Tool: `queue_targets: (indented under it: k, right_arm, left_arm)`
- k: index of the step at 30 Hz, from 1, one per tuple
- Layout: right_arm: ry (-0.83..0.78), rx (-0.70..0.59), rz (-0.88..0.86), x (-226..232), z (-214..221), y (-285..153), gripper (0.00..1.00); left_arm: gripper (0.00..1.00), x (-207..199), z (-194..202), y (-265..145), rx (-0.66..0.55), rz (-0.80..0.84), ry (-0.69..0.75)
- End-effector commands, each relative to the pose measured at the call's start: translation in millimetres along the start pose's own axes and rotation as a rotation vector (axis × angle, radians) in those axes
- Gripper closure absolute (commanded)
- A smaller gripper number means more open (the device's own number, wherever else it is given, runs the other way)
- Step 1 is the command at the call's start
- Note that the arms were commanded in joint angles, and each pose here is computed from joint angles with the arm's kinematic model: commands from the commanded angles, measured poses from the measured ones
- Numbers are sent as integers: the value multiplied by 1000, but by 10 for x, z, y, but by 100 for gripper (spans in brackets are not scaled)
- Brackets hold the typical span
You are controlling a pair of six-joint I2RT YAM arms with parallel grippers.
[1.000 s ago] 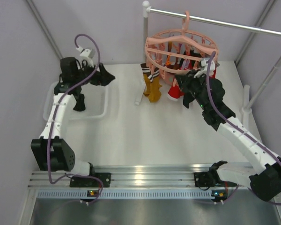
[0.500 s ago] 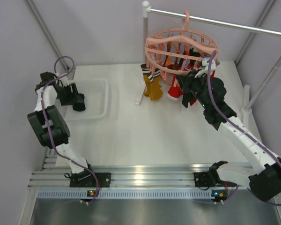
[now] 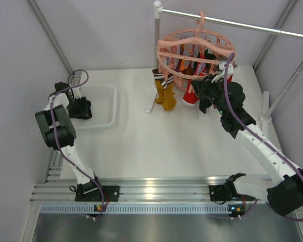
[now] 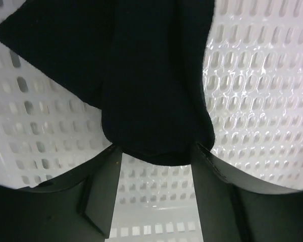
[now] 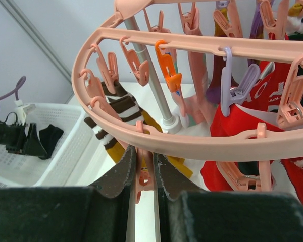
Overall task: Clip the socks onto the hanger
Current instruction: Adjust the sock in the bin.
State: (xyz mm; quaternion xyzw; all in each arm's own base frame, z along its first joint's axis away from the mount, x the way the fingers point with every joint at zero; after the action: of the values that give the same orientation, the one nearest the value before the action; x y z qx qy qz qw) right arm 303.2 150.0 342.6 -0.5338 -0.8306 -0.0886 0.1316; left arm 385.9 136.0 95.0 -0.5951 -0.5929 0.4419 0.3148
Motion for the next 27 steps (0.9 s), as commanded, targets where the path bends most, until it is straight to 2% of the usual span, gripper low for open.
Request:
queue_targets:
  k: [1, 3, 4, 6, 7, 10, 19, 24, 27]
  right_arm:
    - [7, -49, -46, 29, -125, 38, 100]
    - [8, -38, -81, 42, -95, 34, 100]
    - [4, -41, -92, 50, -94, 23, 100]
    - [-5, -30, -112, 57, -60, 0, 100]
    - [7, -24, -111, 65, -68, -5, 100]
    - [12, 2, -113, 60, -90, -34, 100]
    - [-17, 1, -102, 12, -113, -160, 100]
    - [-21, -18, -87, -44, -110, -227, 100]
    - [-20, -22, -77, -78, -85, -255, 100]
  left_arm:
    - [41, -26, -129, 143, -40, -64, 91]
    - [48, -52, -129, 192, -37, -53, 110]
    - [62, -78, -132, 208, -34, -34, 115]
    - [75, -122, -73, 179, -2, 10, 120]
    - [86, -182, -82, 109, -12, 51, 126]
    - [100, -319, -87, -186, -34, 114, 142]
    - [100, -666, -271, -1109, -157, 248, 197]
    - [100, -799, -346, -1333, -186, 322, 187]
    - [100, -914, -432, -1516, -252, 388, 207]
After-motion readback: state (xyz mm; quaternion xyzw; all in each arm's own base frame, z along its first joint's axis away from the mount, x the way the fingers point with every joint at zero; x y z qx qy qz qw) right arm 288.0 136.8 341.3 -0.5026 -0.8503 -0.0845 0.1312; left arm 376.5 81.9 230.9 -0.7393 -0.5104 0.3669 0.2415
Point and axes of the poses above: each gripper's point midway between its finger pads, its own y axis out along the fingers, its own x axis along the line the jaws close on, z = x × y, the point moved 7 cm from there along -y, back along the fingers
